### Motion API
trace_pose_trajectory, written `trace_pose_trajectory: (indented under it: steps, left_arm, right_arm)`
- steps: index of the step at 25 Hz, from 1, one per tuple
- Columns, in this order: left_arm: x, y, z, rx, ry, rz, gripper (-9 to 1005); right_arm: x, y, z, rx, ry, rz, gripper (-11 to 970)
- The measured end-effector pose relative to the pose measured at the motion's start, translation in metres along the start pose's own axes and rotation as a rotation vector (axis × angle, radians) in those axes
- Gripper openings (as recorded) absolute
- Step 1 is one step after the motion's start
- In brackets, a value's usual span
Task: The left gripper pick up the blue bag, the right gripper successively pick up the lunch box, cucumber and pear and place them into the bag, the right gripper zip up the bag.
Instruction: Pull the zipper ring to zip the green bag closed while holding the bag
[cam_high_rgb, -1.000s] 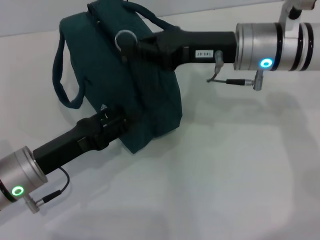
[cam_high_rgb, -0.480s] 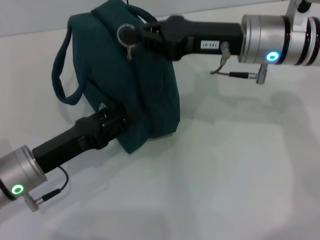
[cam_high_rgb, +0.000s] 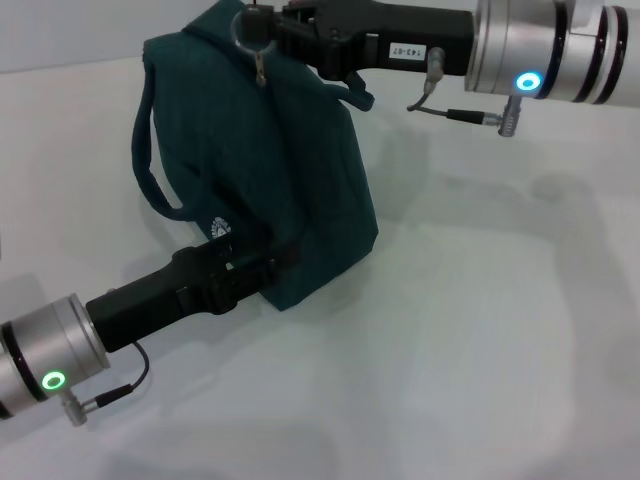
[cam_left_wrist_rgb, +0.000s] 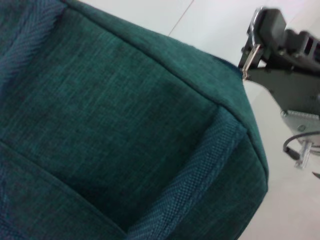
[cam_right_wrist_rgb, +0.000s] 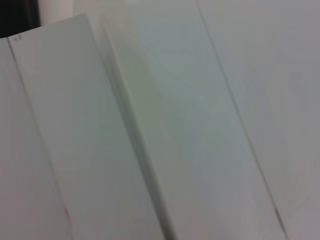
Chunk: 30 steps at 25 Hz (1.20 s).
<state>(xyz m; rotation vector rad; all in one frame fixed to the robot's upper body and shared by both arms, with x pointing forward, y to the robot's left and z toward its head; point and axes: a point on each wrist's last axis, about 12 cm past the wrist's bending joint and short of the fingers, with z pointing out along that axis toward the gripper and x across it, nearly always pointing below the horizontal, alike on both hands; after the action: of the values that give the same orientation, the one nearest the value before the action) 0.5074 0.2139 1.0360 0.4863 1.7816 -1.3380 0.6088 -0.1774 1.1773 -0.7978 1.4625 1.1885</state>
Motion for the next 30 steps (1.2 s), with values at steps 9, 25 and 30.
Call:
trace_pose_trajectory:
  steps: [9,25,30]
  left_arm:
    - [0.0,0.002,-0.006,-0.02,-0.013,-0.004,682]
    - [-0.009,0.005,-0.038,-0.062,0.009,0.034,684]
    - [-0.01,0.006,-0.037,-0.062,0.046,0.048,685]
  right_arm:
    - [0.001,0.012,0.0,-0.108,0.009,0.01,13]
    - [-0.005,0.018,0.005,-0.167,0.014,0.007,13]
    - [-0.008,0.014,0.004,-0.137,0.004,-0.007,14]
